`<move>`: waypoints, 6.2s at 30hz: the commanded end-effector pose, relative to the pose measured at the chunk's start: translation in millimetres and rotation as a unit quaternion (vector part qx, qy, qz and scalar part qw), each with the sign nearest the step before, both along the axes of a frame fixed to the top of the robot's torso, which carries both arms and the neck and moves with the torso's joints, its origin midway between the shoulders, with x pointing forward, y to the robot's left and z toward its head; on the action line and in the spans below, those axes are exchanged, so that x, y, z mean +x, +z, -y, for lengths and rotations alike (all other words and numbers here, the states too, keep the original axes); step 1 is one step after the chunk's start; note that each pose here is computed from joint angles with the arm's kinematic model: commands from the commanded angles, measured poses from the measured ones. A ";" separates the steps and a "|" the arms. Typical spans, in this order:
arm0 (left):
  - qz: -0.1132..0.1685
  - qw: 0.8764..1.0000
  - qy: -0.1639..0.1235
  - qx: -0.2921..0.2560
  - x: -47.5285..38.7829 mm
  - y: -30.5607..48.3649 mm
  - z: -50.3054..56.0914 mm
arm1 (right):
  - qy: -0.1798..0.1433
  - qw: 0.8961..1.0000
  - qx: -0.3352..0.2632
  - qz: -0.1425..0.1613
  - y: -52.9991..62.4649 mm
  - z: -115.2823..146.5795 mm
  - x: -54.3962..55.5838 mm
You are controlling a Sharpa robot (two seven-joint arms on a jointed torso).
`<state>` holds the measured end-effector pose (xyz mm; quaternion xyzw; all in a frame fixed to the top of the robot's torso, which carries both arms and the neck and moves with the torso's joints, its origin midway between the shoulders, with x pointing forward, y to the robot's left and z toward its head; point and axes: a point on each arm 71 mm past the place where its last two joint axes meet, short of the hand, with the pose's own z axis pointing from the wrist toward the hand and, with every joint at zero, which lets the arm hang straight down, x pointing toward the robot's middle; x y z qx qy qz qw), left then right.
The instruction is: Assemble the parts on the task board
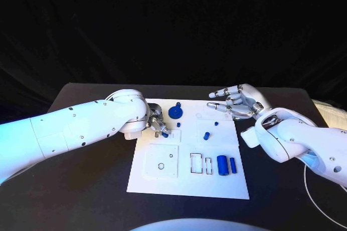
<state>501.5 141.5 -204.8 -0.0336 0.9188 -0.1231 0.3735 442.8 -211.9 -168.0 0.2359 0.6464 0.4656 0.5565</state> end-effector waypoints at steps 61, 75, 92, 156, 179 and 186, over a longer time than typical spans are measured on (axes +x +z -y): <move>0.018 1.000 0.020 -0.008 27.7 64.3 -30.1 | 0.000 1.000 0.005 -0.005 -2.3 2.1 2.8; 0.016 0.997 0.059 0.043 70.5 64.4 -45.6 | 0.002 1.000 0.006 -0.006 -3.2 -0.2 3.8; -0.036 0.996 0.066 0.043 75.2 33.3 -41.5 | 0.006 1.000 0.008 -0.006 -3.6 -3.2 3.9; 0.029 0.997 0.043 -0.061 51.1 37.6 -35.0 | 0.009 1.000 0.008 -0.012 -7.0 -4.3 4.6; 0.050 0.998 -0.023 -0.033 7.9 20.3 -34.1 | 0.007 1.000 0.009 -0.016 -10.2 -2.4 4.1; 0.033 0.999 -0.023 -0.017 5.4 15.5 -36.7 | 0.008 1.000 0.009 -0.017 -10.4 -2.7 4.0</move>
